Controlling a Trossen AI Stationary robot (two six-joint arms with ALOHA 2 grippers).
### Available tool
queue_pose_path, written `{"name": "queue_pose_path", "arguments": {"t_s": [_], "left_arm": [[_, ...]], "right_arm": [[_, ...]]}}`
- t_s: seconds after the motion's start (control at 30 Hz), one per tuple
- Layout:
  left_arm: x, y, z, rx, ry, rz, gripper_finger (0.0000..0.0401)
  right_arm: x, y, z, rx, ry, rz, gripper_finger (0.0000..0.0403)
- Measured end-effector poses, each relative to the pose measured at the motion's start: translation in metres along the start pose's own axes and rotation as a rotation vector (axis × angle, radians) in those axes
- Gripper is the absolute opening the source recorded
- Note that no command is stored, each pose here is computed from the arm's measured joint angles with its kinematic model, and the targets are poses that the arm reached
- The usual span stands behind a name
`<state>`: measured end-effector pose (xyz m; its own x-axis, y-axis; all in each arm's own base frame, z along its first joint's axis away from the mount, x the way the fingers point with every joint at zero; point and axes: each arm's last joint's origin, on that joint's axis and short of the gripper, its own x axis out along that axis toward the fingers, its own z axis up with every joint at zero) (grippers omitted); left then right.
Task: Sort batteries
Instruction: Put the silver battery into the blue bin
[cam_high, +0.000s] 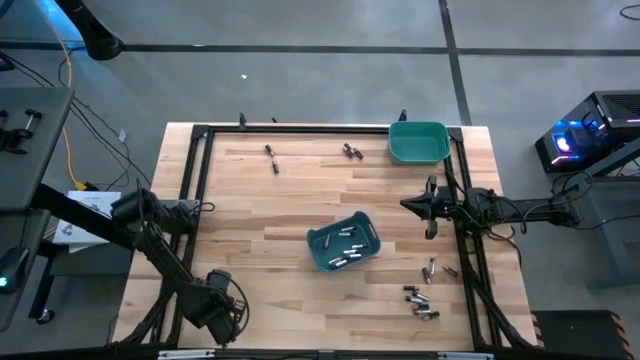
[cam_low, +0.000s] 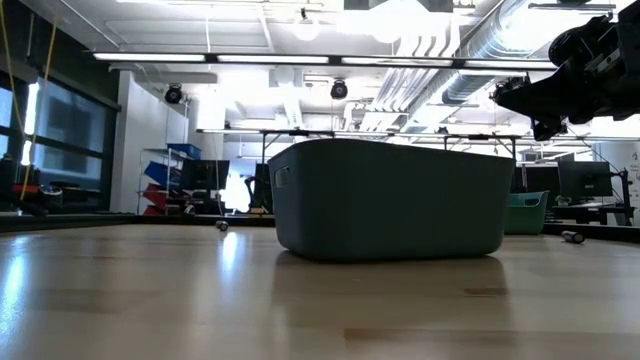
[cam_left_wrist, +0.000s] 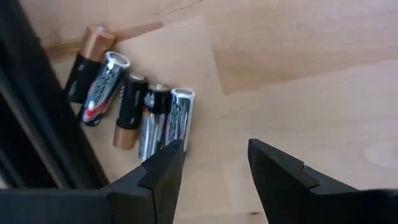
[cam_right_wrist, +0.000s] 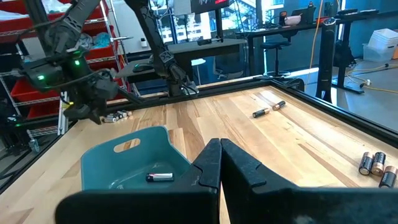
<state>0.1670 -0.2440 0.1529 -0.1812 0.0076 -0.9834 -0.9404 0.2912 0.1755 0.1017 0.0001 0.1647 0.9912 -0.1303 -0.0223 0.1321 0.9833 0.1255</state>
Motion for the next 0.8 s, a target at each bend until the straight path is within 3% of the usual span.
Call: {"name": "queue_pose_path", "arguments": {"t_s": [0.37, 0.6, 0.8], "left_arm": [[0.013, 0.003, 0.005, 0.004, 0.016, -0.017, 0.0172], [-0.009, 0.004, 0.000, 0.013, 0.009, -0.018, 0.0172], [-0.006, 0.019, 0.003, 0.009, -0.009, 0.008, 0.0172]], "right_arm": [[0.000, 0.000, 0.000, 0.000, 0.000, 0.000, 0.0000], [0.000, 0.000, 0.000, 0.000, 0.000, 0.000, 0.0000], [0.000, 0.000, 0.000, 0.000, 0.000, 0.000, 0.0000]]}}
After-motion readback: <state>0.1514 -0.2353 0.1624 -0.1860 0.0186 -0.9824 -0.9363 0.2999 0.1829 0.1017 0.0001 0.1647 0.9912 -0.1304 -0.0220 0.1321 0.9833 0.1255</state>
